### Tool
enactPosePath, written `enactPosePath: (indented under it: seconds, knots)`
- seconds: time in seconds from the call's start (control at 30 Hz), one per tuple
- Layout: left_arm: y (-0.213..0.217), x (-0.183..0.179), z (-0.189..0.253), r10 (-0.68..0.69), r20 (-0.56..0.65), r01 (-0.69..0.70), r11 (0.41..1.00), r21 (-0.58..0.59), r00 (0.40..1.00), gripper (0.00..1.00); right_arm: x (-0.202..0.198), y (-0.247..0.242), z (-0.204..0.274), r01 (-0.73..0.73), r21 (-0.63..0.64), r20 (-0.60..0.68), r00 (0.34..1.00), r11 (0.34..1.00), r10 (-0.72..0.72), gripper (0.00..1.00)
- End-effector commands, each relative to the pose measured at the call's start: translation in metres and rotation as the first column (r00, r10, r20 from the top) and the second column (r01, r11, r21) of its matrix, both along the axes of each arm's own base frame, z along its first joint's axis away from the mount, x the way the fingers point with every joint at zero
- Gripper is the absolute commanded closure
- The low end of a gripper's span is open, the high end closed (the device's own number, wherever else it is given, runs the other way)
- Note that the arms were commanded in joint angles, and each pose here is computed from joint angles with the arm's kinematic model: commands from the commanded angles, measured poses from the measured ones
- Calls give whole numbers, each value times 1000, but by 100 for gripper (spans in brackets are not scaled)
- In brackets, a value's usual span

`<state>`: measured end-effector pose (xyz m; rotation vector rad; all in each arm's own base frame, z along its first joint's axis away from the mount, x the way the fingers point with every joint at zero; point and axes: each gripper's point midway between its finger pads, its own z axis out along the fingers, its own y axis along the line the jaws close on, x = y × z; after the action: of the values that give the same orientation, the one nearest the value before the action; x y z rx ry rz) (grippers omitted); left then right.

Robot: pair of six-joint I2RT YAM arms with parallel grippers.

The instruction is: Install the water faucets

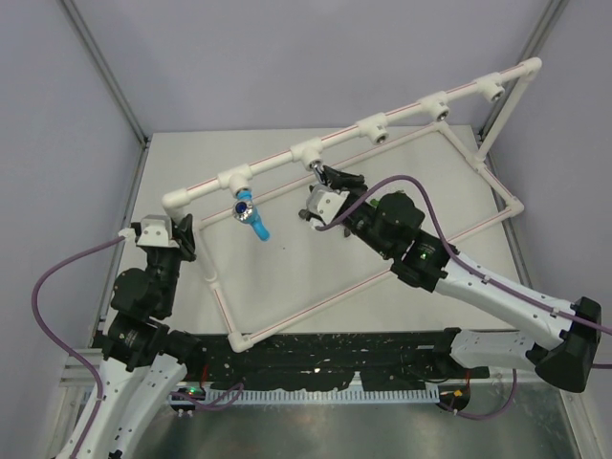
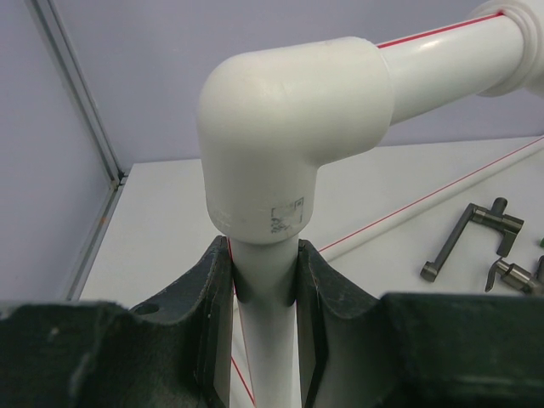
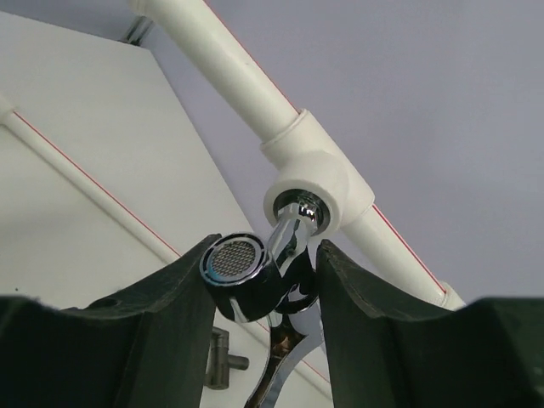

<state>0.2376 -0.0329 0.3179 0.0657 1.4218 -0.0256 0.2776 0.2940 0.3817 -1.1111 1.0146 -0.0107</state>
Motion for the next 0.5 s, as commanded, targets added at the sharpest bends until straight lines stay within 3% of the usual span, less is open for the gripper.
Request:
enactPosePath:
  seconds: [0.0, 0.07, 0.13, 0.23, 0.33, 0.37, 0.47]
  knots:
    - [1, 0, -17, 4, -57, -1, 999, 51, 998, 100, 11, -2, 24, 90, 261, -69, 995, 961, -74, 50]
    - [1, 0, -17, 2, -55, 0, 999, 49, 998, 100, 7, 5, 31, 88, 428, -181, 983, 899, -10, 57]
    - [1, 0, -16, 2, -54, 0, 999, 50, 999, 100, 3, 7, 37, 124, 610, -301, 950, 783, 84, 67]
    - [2, -1, -15, 4, -48, -2, 999, 48, 999, 100, -2, 7, 38, 262, 818, -450, 846, 512, 286, 81]
    - [1, -2, -15, 0, -47, 2, 999, 44, 999, 100, -8, 8, 48, 343, 900, -434, 758, 269, 486, 90]
    - [1, -2, -14, -3, -44, 5, 999, 42, 999, 100, -10, 9, 49, 415, 899, -413, 691, 142, 593, 90]
    - [1, -3, -14, -2, -41, 3, 999, 41, 999, 100, -10, 6, 51, 609, 780, -270, 537, -145, 799, 91]
